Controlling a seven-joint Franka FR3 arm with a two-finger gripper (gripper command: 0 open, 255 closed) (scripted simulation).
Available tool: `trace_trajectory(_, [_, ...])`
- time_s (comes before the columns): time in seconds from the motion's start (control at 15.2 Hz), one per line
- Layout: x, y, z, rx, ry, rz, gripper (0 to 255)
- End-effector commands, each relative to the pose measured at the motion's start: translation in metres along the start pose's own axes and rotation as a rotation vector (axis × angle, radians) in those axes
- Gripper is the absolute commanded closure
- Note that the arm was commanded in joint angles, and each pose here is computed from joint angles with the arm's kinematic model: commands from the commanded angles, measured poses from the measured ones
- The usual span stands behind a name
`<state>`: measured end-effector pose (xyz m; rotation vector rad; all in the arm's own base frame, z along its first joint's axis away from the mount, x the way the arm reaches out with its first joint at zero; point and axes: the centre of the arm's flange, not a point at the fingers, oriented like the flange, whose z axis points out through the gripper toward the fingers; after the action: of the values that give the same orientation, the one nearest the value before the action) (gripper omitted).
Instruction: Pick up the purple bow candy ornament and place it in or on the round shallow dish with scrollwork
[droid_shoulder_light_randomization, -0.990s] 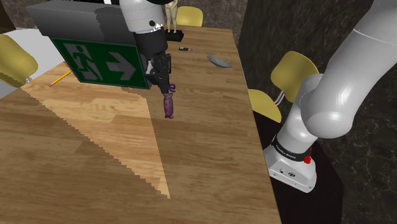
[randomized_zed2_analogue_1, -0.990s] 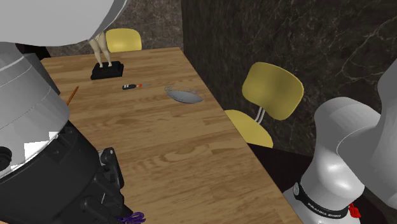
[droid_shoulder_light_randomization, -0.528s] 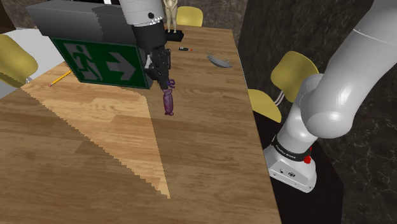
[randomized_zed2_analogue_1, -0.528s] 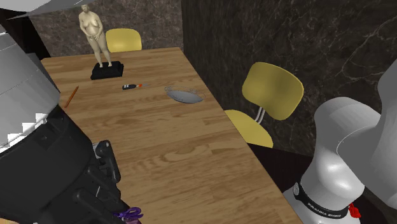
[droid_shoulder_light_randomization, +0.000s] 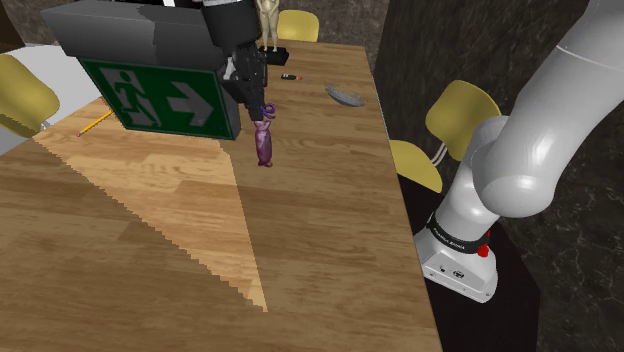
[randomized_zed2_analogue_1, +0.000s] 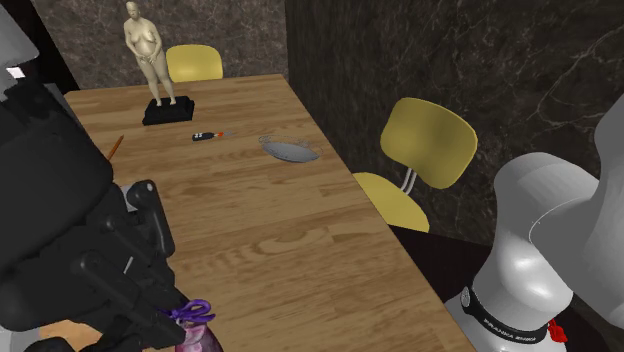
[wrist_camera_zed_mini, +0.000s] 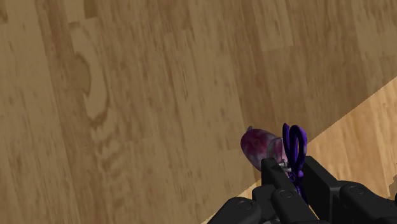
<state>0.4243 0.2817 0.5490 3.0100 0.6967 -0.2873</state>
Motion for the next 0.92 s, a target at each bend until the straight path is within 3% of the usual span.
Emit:
trace_trajectory(0.0, [-0.001,0.0,-0.01,0.0,0.0,0.0,255])
trace_trajectory(0.66, [-0.011,0.0,-0.061,0.0,0.0,0.0,255])
trace_trajectory(0.86, [-0.021,0.038,-0.064,0.0,0.0,0.0,255])
